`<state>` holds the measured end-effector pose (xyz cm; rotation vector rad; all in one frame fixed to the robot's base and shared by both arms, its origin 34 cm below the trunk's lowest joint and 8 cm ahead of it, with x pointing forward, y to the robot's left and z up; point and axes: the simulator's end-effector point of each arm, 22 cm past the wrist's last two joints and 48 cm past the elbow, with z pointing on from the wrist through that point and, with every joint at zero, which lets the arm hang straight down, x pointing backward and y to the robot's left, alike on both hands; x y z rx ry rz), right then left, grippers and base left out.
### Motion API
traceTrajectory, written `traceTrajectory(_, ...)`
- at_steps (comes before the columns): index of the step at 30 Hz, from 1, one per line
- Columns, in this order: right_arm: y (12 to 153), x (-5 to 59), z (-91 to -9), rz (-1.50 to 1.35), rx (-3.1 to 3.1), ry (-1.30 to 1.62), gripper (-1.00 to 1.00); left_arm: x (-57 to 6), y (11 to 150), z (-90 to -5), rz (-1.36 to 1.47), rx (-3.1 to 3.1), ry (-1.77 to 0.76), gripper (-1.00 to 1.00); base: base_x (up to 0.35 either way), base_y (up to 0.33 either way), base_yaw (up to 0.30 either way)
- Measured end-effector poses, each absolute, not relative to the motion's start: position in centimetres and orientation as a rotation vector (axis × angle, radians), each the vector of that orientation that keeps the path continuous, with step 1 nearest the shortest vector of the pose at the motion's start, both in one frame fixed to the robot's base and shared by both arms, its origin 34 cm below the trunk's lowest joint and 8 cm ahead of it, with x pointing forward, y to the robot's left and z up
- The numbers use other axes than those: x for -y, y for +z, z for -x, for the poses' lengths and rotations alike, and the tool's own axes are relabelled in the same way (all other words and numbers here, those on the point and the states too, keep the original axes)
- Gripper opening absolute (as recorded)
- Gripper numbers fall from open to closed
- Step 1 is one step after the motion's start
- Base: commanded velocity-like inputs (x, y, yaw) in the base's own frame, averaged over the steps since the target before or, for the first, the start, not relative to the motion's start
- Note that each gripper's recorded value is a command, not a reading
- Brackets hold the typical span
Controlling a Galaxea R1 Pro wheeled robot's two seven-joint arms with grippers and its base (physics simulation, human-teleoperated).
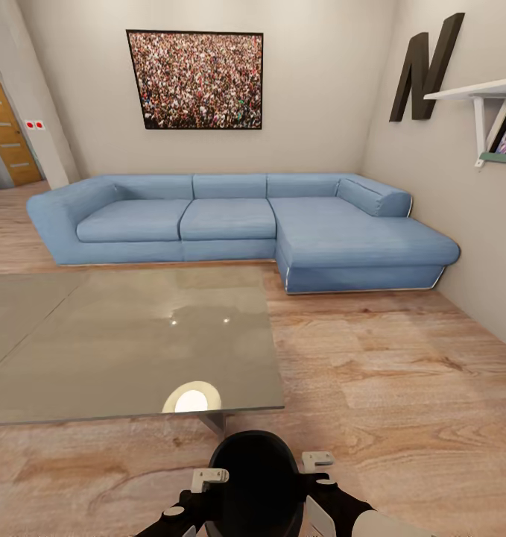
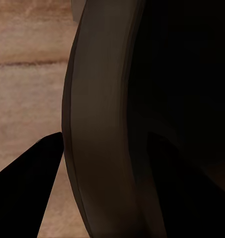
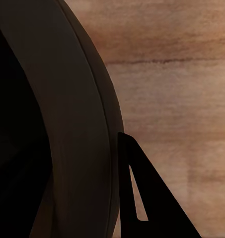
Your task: Place each of the two pumpkins and all three candles from the living room inside a cabinet in the living room (use any cabinet), then make sure every cabinet is closed, and position the cauldron so it is next to a table in the living room.
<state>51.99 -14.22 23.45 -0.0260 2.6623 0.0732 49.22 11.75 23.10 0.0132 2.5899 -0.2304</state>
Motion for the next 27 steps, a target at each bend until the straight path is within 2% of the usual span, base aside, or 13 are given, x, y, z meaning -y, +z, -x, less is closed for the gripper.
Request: traceTrajectory(27, 21.1, 14.2, -51.1, 0.024, -2.680, 0.076, -1.00, -11.7, 20.8, -48.3, -0.003, -2.608, -0.234, -1.00, 0.000, 0.000, 0.000)
